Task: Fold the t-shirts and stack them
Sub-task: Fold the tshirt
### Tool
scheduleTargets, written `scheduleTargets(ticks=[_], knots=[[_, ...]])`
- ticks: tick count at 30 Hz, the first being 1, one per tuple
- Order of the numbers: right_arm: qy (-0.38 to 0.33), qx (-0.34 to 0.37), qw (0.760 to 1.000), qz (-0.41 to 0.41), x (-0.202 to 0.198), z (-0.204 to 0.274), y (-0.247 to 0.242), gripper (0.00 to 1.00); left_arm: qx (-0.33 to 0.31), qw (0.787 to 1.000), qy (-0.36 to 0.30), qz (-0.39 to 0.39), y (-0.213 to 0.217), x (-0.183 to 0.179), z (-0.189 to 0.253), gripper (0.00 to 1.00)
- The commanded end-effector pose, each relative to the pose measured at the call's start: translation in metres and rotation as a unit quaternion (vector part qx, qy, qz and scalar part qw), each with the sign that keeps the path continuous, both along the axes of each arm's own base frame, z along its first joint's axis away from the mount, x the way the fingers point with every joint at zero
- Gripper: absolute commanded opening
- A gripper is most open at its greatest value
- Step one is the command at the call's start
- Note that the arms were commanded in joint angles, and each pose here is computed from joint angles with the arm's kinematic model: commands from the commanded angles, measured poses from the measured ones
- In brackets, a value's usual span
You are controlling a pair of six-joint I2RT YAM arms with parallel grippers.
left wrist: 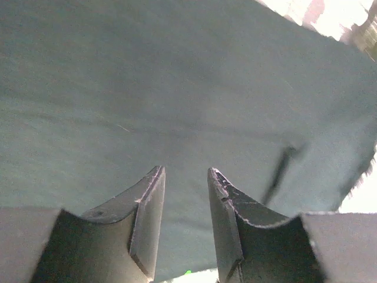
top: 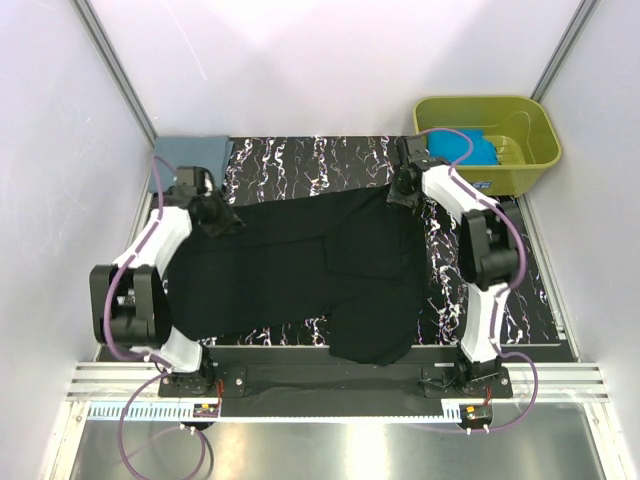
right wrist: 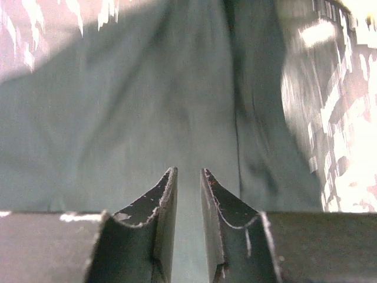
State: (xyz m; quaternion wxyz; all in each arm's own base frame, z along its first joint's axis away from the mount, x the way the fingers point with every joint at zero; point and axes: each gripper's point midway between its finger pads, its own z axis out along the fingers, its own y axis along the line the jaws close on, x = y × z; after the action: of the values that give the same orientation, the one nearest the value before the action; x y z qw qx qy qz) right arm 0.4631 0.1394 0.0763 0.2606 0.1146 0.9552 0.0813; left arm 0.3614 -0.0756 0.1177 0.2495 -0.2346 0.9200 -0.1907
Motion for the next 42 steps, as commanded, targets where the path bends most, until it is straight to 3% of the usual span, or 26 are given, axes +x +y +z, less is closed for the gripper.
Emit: scheduleTargets(ticks=[1, 7, 10, 21, 24, 30, 36, 38, 41, 42], knots=[[-0.038, -0.030, 0.999, -0.009, 0.043, -0.002, -0.001, 0.28, 0.046, 0.998, 0.009, 0.032, 0.050, 0.019, -0.011, 0.39], [-0.049, -0.029, 0.998, -0.007, 0.079, -0.020, 0.009, 0.26, 0.043, 0.992, 0.042, 0.112, 0.113, 0.040, -0.042, 0.39], [-0.041, -0.026, 0.999, -0.002, 0.085, -0.037, 0.016, 0.18, 0.039, 0.989, 0.055, 0.133, 0.128, 0.047, -0.057, 0.39], [-0.025, -0.032, 0.999, 0.018, 0.110, -0.081, 0.034, 0.16, 0.008, 0.982, 0.086, 0.170, 0.141, 0.077, -0.101, 0.40], [-0.053, -0.024, 0.998, 0.019, 0.134, -0.071, 0.041, 0.16, 0.004, 0.982, 0.066, 0.178, 0.151, 0.102, -0.092, 0.40], [-0.086, 0.008, 0.996, 0.026, 0.161, -0.056, 0.057, 0.17, -0.019, 0.980, 0.067, 0.185, 0.158, 0.118, -0.091, 0.40], [-0.107, 0.026, 0.993, 0.031, 0.152, 0.002, 0.067, 0.25, 0.001, 0.984, 0.033, 0.173, 0.156, 0.098, -0.044, 0.42], [-0.106, 0.017, 0.994, 0.033, 0.142, 0.020, 0.066, 0.29, 0.015, 0.985, -0.001, 0.173, 0.155, 0.086, -0.009, 0.43], [-0.095, 0.014, 0.994, 0.044, 0.119, 0.051, 0.072, 0.33, 0.034, 0.985, -0.016, 0.168, 0.146, 0.051, 0.014, 0.46], [-0.094, 0.015, 0.994, 0.050, 0.109, 0.065, 0.077, 0.37, 0.036, 0.985, 0.010, 0.167, 0.137, 0.029, 0.001, 0.46]])
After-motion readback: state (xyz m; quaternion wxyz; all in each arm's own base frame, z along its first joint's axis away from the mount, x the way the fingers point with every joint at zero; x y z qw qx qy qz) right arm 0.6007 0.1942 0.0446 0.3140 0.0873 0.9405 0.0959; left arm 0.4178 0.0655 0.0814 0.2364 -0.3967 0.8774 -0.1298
